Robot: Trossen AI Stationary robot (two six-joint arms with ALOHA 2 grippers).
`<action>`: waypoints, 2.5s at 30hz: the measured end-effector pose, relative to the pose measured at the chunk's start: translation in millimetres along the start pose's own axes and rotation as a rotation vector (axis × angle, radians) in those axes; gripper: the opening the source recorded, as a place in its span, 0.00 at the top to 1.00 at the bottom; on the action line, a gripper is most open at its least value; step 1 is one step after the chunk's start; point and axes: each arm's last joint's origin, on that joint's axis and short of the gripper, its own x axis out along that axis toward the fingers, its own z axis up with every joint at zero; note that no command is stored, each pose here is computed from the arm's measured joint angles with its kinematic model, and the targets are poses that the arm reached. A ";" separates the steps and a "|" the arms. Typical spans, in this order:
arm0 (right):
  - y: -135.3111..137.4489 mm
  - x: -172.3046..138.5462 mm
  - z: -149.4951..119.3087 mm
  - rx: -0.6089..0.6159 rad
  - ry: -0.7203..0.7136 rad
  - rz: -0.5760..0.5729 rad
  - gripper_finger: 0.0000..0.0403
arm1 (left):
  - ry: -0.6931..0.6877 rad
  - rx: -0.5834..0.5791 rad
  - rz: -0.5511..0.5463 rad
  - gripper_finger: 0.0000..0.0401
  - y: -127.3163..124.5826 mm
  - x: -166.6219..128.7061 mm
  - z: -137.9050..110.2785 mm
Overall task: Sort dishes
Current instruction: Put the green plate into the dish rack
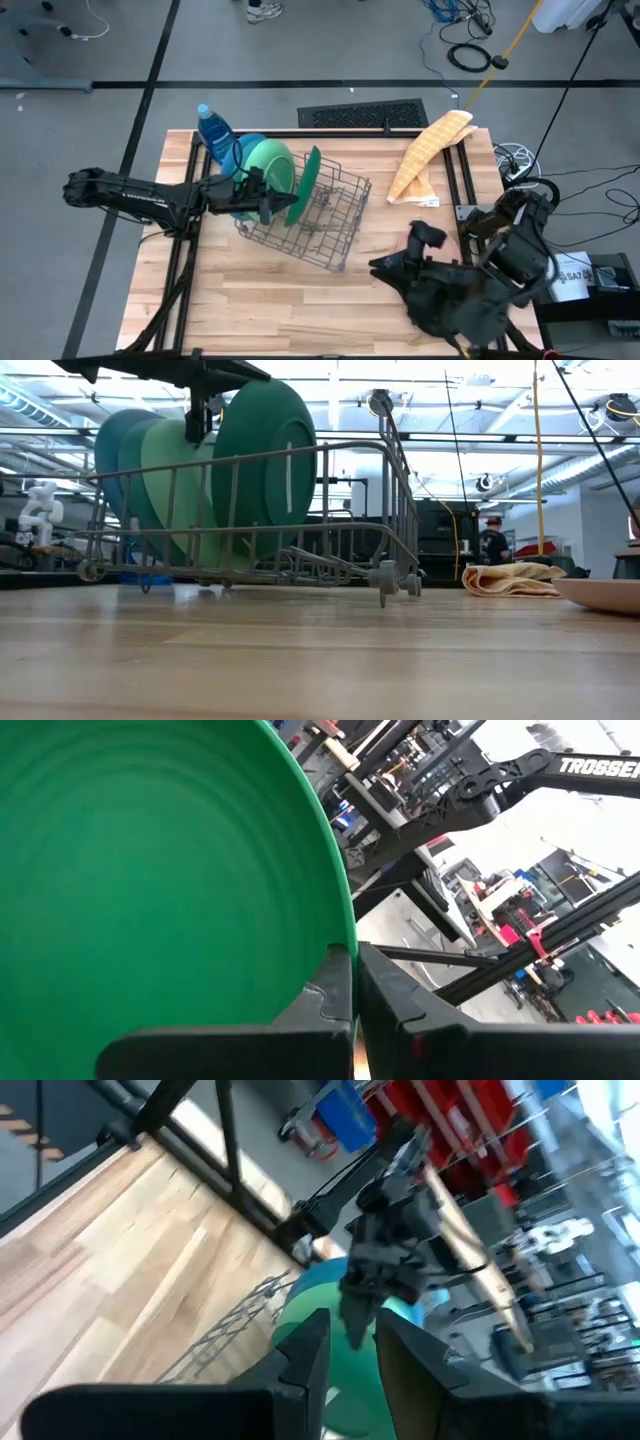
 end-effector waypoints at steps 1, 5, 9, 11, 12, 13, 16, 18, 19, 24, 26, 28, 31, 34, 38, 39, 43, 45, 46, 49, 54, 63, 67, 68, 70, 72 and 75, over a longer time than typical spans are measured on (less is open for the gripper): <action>-1.7 3.2 -1.8 0.006 0.012 0.007 0.81 | -0.002 0.002 0.001 1.00 0.0 0.1 0.1; -13.3 23.2 -9.8 0.063 0.082 -0.030 0.77 | -0.011 0.003 0.006 0.98 0.2 0.2 0.4; -32.4 56.1 -22.5 0.145 0.178 -0.093 0.75 | -0.026 0.001 0.005 0.97 -0.2 0.3 1.1; -41.9 74.6 -30.8 0.162 0.220 -0.069 0.77 | -0.032 0.005 0.003 0.97 -0.5 0.3 1.5; -46.1 82.5 -34.7 0.167 0.233 -0.044 0.78 | -0.036 0.012 0.000 0.97 -0.7 0.3 1.7; -50.4 91.7 -38.7 0.170 0.245 -0.017 0.79 | -0.039 0.016 -0.001 0.97 -0.9 0.1 2.0; -66.3 110.9 -50.7 0.165 0.262 0.050 0.80 | -0.041 0.016 -0.002 0.97 -1.0 -0.2 2.3; -79.6 123.5 -59.7 0.174 0.265 0.076 0.78 | -0.042 0.015 -0.004 0.97 -1.1 -0.2 2.4; -86.0 128.9 -65.3 0.178 0.275 0.088 0.77 | -0.042 0.015 -0.004 0.97 -1.2 -0.2 2.4; -124.5 153.5 -103.3 0.216 0.344 0.151 0.70 | -0.053 -0.009 -0.004 0.97 -1.5 -0.3 3.2; -140.1 163.4 -121.0 0.254 0.364 0.183 0.73 | -0.058 -0.011 -0.002 0.97 -1.6 -0.7 3.5; -153.4 173.3 -137.4 0.303 0.367 0.230 0.79 | -0.058 -0.012 -0.003 0.97 -1.7 -0.7 3.6; -167.0 191.6 -160.7 0.385 0.376 0.295 0.91 | -0.062 -0.013 -0.002 0.97 -1.8 -0.7 3.8; -170.8 213.6 -181.5 0.514 0.429 0.335 0.98 | -0.070 -0.037 0.000 0.97 -1.8 -0.8 4.2; -164.2 236.4 -197.4 0.603 0.499 0.384 1.00 | -0.073 -0.043 0.000 0.97 -2.0 -0.9 4.4; -160.6 242.2 -198.9 0.609 0.511 0.394 1.00 | -0.073 -0.048 0.000 0.97 -2.0 -0.9 4.4; -145.2 263.0 -203.7 0.635 0.541 0.462 1.00 | -0.072 -0.054 0.001 0.95 -1.9 -1.0 4.4; -137.1 272.4 -205.1 0.640 0.557 0.485 1.00 | -0.070 -0.055 0.002 0.91 -1.8 -1.0 4.2; -133.8 275.5 -204.9 0.635 0.561 0.492 1.00 | -0.070 -0.056 0.001 0.89 -1.9 -1.1 4.2; -126.4 285.3 -200.4 0.619 0.528 0.491 1.00 | -0.068 -0.058 0.000 0.81 -2.2 -1.1 3.9; -125.0 289.4 -197.2 0.613 0.495 0.482 1.00 | -0.067 -0.063 0.000 0.68 -2.2 -1.1 3.8; -127.2 290.6 -197.6 0.603 0.482 0.467 1.00 | -0.093 -0.037 -0.021 0.58 -7.1 -8.3 7.6; -127.6 290.9 -197.3 0.601 0.476 0.465 1.00 | -0.120 0.008 -0.006 0.55 -9.4 -10.9 7.8; -127.6 290.9 -197.4 0.601 0.476 0.465 1.00 | -0.124 0.016 -0.002 0.55 -9.7 -11.1 7.6; -127.6 290.9 -197.3 0.601 0.476 0.465 1.00 | -0.128 0.029 0.005 0.54 -9.7 -11.4 7.7; -127.5 290.9 -197.2 0.601 0.475 0.465 1.00 | -0.142 0.034 0.023 0.54 -9.2 -11.6 8.0; -127.6 290.9 -197.3 0.602 0.476 0.465 1.00 | -0.161 0.063 0.047 0.54 -8.6 -11.7 8.6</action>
